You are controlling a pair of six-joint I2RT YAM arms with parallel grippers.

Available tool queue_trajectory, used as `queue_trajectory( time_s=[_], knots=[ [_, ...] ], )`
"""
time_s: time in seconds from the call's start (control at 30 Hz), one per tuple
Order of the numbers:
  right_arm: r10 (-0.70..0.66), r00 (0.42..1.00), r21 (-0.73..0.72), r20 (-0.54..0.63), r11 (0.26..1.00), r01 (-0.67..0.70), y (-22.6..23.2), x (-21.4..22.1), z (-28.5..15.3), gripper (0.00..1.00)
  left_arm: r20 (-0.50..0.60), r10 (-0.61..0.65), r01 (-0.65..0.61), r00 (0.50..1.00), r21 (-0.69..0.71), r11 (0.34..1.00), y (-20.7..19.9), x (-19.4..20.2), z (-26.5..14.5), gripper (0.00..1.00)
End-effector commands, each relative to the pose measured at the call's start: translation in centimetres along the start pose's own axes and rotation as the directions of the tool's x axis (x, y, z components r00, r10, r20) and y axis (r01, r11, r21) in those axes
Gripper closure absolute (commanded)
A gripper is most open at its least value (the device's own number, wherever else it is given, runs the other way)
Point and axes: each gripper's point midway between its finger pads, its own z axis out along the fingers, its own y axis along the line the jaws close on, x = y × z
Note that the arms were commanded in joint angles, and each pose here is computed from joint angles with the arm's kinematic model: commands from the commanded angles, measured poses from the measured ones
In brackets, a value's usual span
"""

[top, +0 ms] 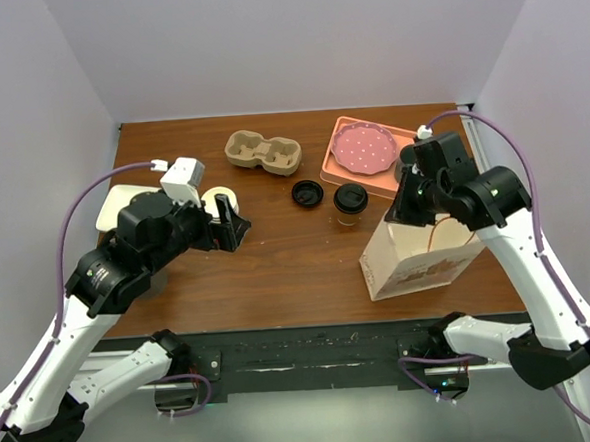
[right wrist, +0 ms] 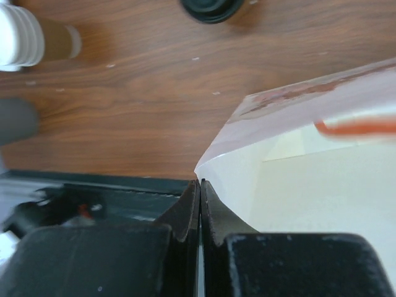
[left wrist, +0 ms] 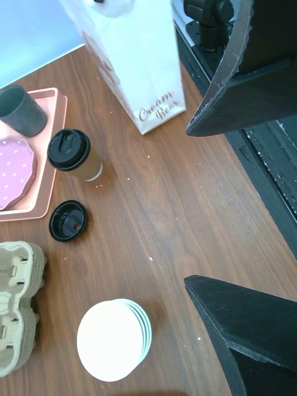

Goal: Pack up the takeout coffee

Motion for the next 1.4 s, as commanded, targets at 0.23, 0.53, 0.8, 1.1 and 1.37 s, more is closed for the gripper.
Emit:
queue_trajectory(
  time_s=[0.23, 0.53, 0.8, 1.1, 1.37],
  knots=[
    [0.189, 0.981, -0.484, -0.036, 0.856, -0.183, 15.8, -0.7, 0.9, 0.98, 0.068, -0.021, 0.024, 0.997, -0.039, 0.999, 0.4, -2.0, -0.6, 0.01],
    [0.125, 0.992, -0.495, 0.023, 0.864, -0.098, 21.6, -1.0, 4.8, 0.97, 0.06, -0.092, 0.099, 0.994, -0.125, 0.987, 1.9, -1.0, -0.1, 0.02],
    [0.069, 0.995, -0.538, 0.07, 0.843, -0.02, 23.2, -2.2, 3.0, 0.54, 0.06, -0.139, 0.15, 0.989, -0.271, 0.951, 3.8, -1.6, 0.2, 0.05],
    [-0.192, 0.972, -0.641, 0.134, 0.732, 0.233, 25.5, -2.2, -1.2, 0.39, 0.047, -0.091, 0.102, 0.995, -0.38, 0.92, 4.7, -3.5, 1.3, 0.08],
    [-0.305, 0.898, -0.477, 0.318, 0.767, 0.43, 21.7, -4.5, -3.0, 0.39, -0.016, 0.06, -0.06, 0.998, -0.468, 0.881, 5.2, -8.5, 9.6, 0.13]
  ],
)
